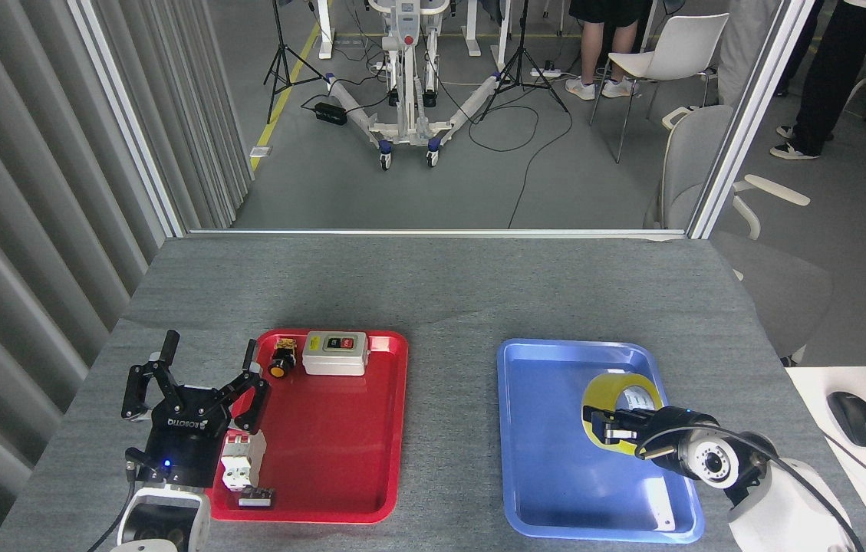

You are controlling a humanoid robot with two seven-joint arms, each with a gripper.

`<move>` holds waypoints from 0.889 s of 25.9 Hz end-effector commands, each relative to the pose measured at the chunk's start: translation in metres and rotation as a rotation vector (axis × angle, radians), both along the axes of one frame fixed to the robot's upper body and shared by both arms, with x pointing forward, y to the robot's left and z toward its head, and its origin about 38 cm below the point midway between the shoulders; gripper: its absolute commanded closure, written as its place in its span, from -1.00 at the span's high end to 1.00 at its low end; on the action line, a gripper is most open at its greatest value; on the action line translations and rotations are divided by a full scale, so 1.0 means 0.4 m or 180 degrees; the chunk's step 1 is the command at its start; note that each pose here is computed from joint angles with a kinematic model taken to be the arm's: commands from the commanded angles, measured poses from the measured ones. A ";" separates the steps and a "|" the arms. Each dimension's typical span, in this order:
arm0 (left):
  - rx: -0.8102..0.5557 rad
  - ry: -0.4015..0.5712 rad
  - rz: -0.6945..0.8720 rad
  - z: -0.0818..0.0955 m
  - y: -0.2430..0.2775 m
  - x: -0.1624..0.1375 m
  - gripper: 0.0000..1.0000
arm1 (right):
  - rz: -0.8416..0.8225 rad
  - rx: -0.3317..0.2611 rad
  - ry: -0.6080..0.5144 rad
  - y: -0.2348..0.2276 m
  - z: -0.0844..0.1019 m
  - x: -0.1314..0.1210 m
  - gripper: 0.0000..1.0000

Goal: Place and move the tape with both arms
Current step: 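Lower the tape flat in the blue tray and release it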

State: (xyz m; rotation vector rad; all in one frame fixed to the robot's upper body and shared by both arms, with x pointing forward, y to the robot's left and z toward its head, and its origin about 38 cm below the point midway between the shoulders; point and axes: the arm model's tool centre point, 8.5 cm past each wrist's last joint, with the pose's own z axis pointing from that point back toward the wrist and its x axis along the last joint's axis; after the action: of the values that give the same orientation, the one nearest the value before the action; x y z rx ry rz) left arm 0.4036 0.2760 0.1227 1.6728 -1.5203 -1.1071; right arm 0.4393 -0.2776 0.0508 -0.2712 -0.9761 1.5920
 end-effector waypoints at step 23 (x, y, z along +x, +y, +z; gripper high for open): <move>0.0244 0.1283 -0.0150 -0.150 -0.133 -0.117 1.00 | -0.0311 -0.0158 0.0790 0.074 0.000 0.072 -0.78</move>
State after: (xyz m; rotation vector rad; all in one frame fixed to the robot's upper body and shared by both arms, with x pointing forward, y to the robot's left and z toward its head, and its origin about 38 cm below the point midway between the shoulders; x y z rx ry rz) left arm 0.3560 0.2208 0.0615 1.3566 -1.2844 -1.4533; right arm 0.4679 -0.2546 0.0540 -0.1627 -0.7221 1.5231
